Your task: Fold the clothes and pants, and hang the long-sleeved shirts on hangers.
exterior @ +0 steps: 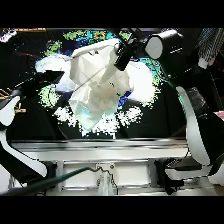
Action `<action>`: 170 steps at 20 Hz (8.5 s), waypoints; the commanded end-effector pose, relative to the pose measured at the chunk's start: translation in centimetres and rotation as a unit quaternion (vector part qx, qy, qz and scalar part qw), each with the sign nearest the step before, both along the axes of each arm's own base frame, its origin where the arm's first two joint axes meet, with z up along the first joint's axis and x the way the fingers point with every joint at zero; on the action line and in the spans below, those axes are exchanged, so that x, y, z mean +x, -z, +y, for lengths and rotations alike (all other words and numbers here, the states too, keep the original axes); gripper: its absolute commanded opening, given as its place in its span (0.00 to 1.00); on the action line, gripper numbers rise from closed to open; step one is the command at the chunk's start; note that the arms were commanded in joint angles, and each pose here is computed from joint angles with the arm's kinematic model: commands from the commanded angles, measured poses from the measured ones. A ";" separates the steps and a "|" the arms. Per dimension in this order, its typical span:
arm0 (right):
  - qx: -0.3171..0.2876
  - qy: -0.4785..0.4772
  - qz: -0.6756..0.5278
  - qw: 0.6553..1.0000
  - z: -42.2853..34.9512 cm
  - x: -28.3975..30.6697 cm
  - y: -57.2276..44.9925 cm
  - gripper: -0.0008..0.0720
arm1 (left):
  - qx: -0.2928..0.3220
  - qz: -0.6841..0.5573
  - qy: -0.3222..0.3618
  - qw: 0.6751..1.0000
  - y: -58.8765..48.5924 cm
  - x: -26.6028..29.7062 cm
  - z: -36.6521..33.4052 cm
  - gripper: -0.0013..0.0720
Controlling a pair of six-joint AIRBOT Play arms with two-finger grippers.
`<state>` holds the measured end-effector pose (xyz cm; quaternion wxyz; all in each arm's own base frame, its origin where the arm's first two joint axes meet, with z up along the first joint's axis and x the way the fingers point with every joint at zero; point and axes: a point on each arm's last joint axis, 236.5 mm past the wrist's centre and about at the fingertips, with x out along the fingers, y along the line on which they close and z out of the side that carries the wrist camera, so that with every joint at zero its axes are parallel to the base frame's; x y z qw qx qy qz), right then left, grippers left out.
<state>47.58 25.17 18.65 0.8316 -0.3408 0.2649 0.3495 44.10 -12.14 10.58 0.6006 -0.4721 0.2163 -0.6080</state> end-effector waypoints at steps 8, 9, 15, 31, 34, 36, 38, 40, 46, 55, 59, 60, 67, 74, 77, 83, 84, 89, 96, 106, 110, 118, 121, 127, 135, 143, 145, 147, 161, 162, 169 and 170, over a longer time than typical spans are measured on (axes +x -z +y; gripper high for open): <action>-0.040 0.036 0.040 0.998 -4.7 0.4 1.9 0.04 | 0.116 -0.015 0.051 0.992 -1.8 -3.8 -1.5 0.03; -0.042 0.035 0.044 0.998 -4.7 0.2 2.1 0.04 | 0.118 -0.025 0.048 0.992 -2.6 -3.9 -1.5 0.03; -0.051 0.033 0.060 0.996 -5.0 -0.4 2.6 0.04 | 0.141 -0.071 0.050 0.986 -5.7 -6.0 -1.1 0.03; -0.051 0.012 0.219 0.974 -4.7 -8.0 4.8 0.04 | 0.341 -0.112 -0.012 0.933 -6.9 -8.0 -0.3 0.03; -0.048 0.010 0.220 0.974 -4.5 -8.1 4.7 0.04 | 0.301 -0.130 0.004 0.945 -8.6 -8.5 -2.5 0.03; -0.041 0.008 0.217 0.975 -4.2 -7.9 4.6 0.04 | 0.294 -0.121 0.032 0.948 -8.2 -9.3 -4.0 0.03; -0.039 0.009 0.213 0.976 -4.2 -7.8 4.5 0.04 | 0.288 -0.117 0.061 0.949 -7.9 -10.1 -5.3 0.03; -0.040 0.009 0.213 0.976 -4.2 -7.7 4.5 0.04 | 0.283 -0.107 0.082 0.950 -7.9 -11.0 -5.9 0.03; -0.036 0.010 0.218 0.975 -4.4 -7.8 4.5 0.04 | 0.294 -0.120 0.060 0.946 -9.5 -11.7 -4.6 0.03; -0.023 0.001 0.223 0.974 -3.7 -8.2 4.3 0.04 | 0.313 -0.142 -0.015 0.939 -9.6 -7.9 -6.1 0.03; -0.018 -0.002 0.225 0.974 -3.4 -8.3 4.2 0.04 | 0.313 -0.156 -0.004 0.937 -9.2 -8.1 -7.7 0.03; -0.017 -0.002 0.223 0.975 -3.4 -8.2 4.2 0.04 | 0.311 -0.154 0.007 0.938 -8.9 -8.3 -8.2 0.03; 0.001 -0.009 0.216 0.976 -2.6 -8.1 3.5 0.04 | 0.294 -0.105 0.076 0.947 -4.2 -8.1 -10.5 0.03; 0.012 -0.031 0.218 0.975 -2.0 -10.5 1.5 0.04 | 0.255 -0.148 0.026 0.955 -1.4 -3.7 -13.2 0.03; 0.017 -0.035 0.219 0.975 -1.7 -10.7 1.4 0.04 | 0.244 -0.147 0.033 0.958 0.5 -3.3 -14.1 0.03; 0.000 -0.022 0.213 0.977 -2.7 -10.1 1.7 0.04 | 0.247 -0.163 0.007 0.955 0.2 -2.1 -11.8 0.03; -0.004 -0.019 0.211 0.977 -2.9 -10.0 1.8 0.04 | 0.248 -0.167 -0.003 0.954 -0.5 -1.8 -10.9 0.03; 0.000 -0.016 0.204 0.979 -2.7 -9.4 1.9 0.04 | 0.251 -0.212 -0.044 0.943 -4.4 -1.8 -6.9 0.03; 0.013 -0.013 0.196 0.980 -2.2 -8.9 1.7 0.04 | 0.242 -0.236 -0.009 0.941 -5.3 -3.9 -9.4 0.03; 0.042 -0.031 0.207 0.977 -1.0 -10.2 0.5 0.04 | 0.217 -0.213 0.079 0.949 -0.1 -6.0 -17.3 0.03; 0.068 -0.037 0.211 0.974 -0.1 -10.8 -0.8 0.04 | 0.218 -0.211 0.085 0.949 1.3 -4.9 -18.4 0.03; 0.117 -0.101 0.237 0.959 4.0 -14.8 -3.2 0.04 | 0.101 -0.205 0.048 0.972 -3.2 -0.8 -18.8 0.03; 0.110 -0.113 0.243 0.957 4.7 -15.8 -3.1 0.04 | -0.023 -0.196 0.020 0.980 -6.8 0.3 -16.5 0.03; 0.107 -0.094 0.220 0.965 4.3 -14.4 -3.1 0.04 | -0.142 -0.177 0.064 0.972 -8.0 -1.4 -12.5 0.03; 0.158 -0.093 0.268 0.946 5.8 -16.5 -4.5 0.75 | -0.167 -0.170 0.058 0.969 -9.0 -1.2 -12.5 0.03; 0.004 -0.014 -0.173 0.985 -5.8 -9.7 -18.0 0.60 | -0.169 -0.149 0.080 0.971 -9.0 -1.8 -13.5 0.03; -0.064 -0.015 -0.270 0.961 -7.9 -8.8 -21.3 0.64 | -0.166 -0.153 0.091 0.970 -9.3 -2.5 -14.2 0.03; -0.075 -0.012 -0.247 0.966 -8.1 -8.6 -20.0 0.71 | -0.153 -0.165 0.109 0.968 -9.5 -3.7 -15.2 0.03; -0.052 -0.037 -0.031 0.997 -5.2 -8.4 -6.5 0.81 | -0.117 -0.178 0.148 0.966 -9.1 -5.9 -16.8 0.03; -0.052 -0.030 -0.023 0.998 -5.7 -8.2 -6.0 0.81 | -0.117 -0.179 0.148 0.966 -9.1 -5.9 -16.8 0.03; -0.029 -0.010 0.020 0.999 -7.0 -6.9 -3.1 0.70 | -0.118 -0.178 0.151 0.965 -9.1 -6.1 -17.0 0.03; -0.031 -0.017 0.017 0.999 -6.7 -6.8 -3.0 0.49 | -0.118 -0.178 0.151 0.965 -9.1 -6.1 -17.0 0.03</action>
